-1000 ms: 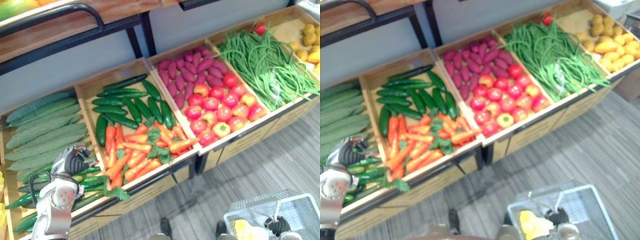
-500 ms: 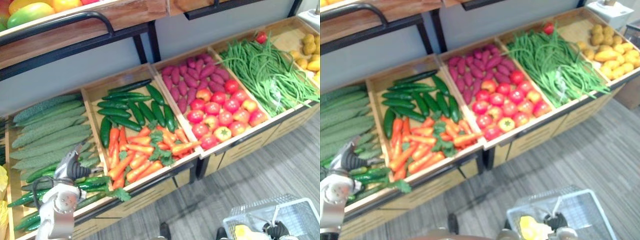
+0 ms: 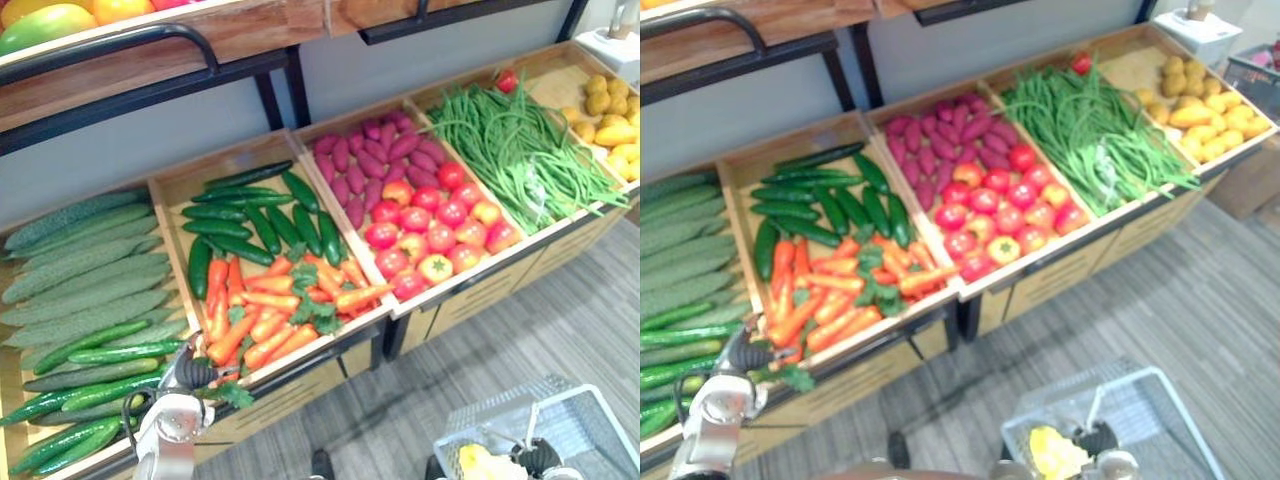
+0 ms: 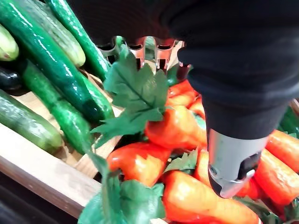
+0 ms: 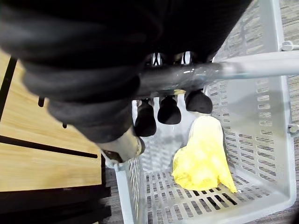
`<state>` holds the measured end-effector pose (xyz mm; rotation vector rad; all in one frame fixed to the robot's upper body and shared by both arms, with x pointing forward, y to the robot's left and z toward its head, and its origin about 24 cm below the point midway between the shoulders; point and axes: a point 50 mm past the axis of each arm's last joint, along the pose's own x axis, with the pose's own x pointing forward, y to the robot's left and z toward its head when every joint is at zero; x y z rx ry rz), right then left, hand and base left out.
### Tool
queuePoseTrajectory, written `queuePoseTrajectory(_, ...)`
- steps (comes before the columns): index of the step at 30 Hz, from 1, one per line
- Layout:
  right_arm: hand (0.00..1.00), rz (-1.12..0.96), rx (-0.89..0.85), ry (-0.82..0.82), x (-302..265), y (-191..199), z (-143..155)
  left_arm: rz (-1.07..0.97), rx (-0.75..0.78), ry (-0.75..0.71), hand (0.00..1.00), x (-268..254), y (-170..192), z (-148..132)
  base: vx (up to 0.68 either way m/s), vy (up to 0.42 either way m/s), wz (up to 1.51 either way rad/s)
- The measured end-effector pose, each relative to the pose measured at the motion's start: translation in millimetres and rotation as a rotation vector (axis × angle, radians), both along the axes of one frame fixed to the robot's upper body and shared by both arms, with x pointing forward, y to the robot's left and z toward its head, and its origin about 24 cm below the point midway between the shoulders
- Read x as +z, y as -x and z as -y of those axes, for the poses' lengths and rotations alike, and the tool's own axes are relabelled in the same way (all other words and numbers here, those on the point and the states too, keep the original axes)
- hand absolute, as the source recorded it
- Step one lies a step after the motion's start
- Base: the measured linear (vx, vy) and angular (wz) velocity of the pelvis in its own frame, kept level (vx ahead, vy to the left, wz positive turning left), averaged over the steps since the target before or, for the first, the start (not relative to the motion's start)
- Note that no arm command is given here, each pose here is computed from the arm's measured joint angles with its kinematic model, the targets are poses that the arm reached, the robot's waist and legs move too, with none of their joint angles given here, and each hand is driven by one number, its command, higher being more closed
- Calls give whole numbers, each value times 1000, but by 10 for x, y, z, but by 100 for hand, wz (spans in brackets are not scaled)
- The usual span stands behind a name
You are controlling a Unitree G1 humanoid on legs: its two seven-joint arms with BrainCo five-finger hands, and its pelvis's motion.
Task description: Pick vegetable in the basket
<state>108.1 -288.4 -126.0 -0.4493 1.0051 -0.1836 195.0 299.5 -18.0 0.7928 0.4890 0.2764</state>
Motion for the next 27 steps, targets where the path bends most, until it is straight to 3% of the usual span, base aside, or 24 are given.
queuePoseTrajectory(6,100,3,6,1,4,-20,-5,-27,18,7,0,-77,26,-15,0,-9,-6)
queuePoseTrajectory(7,100,3,6,2,5,-21,-3,-24,25,3,100,-80,25,-20,0,0,0)
queuePoseTrajectory(27,100,-2,26,19,6,-17,-1,-26,91,-1,100,-117,-98,-136,0,0,0)
